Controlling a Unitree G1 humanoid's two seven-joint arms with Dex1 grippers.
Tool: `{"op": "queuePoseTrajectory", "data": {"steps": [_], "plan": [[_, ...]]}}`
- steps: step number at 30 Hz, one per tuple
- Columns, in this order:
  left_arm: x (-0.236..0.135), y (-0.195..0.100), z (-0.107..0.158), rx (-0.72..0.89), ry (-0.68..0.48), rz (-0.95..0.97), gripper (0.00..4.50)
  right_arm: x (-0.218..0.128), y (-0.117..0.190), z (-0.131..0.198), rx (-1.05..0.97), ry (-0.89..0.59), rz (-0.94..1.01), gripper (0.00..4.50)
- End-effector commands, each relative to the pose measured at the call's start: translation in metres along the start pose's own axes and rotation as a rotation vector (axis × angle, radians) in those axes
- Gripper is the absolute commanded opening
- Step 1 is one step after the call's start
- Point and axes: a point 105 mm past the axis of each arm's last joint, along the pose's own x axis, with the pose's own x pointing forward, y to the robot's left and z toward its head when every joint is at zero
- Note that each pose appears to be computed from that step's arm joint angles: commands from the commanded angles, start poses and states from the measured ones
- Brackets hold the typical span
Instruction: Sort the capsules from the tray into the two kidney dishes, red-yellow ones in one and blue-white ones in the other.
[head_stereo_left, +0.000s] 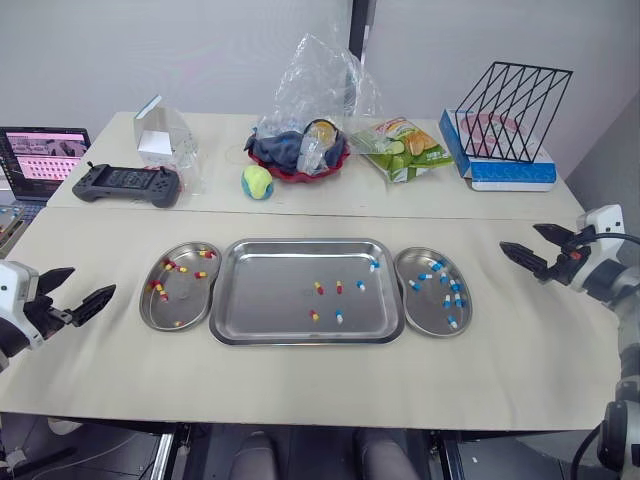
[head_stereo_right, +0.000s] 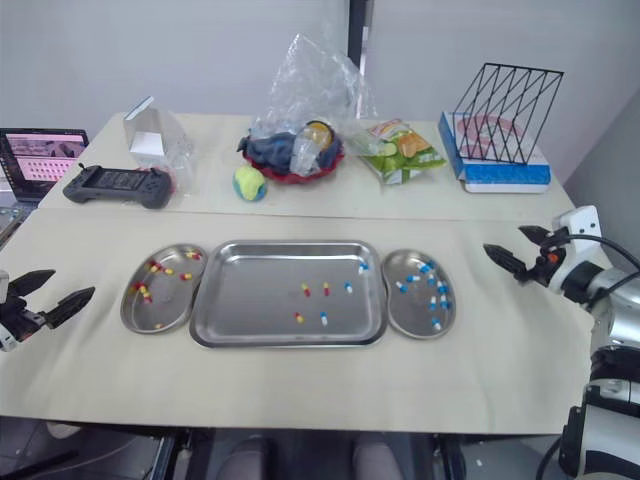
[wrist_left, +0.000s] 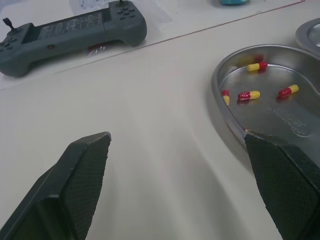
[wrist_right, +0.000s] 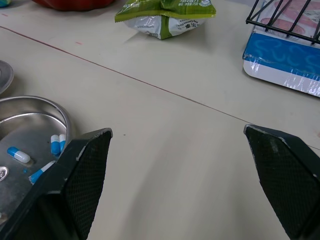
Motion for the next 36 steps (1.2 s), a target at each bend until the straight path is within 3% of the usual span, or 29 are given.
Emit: {"op": "queuePoseTrajectory", "data": {"steps": [1, 7, 11, 15, 22, 29, 36], "plan": [[-0.002, 0.002, 0.011, 0.000, -0.015, -0.029, 4.50, 0.003, 0.002, 0.018, -0.021, -0.053, 0.019, 4.45], [0.008, -0.019, 0.025, -0.038, -0.049, -0.151, 4.50, 0.006, 0.020, 0.026, 0.033, -0.073, 0.118, 4.45], [0.019, -0.049, 0.059, -0.019, -0.145, -0.323, 4.50, -0.001, 0.045, 0.031, 0.069, -0.073, 0.258, 4.45], [0.027, -0.067, 0.065, 0.027, -0.125, -0.421, 4.50, -0.008, 0.060, 0.036, 0.121, -0.088, 0.327, 4.45], [0.073, -0.134, 0.095, 0.171, -0.163, -0.726, 4.50, -0.023, 0.087, 0.033, 0.142, -0.052, 0.401, 4.45], [0.106, -0.185, 0.097, 0.308, -0.161, -0.980, 4.50, -0.044, 0.119, 0.035, 0.126, -0.024, 0.461, 4.45], [0.125, -0.226, 0.092, 0.387, -0.148, -1.175, 4.50, -0.055, 0.128, 0.037, 0.091, -0.023, 0.414, 4.45]]}}
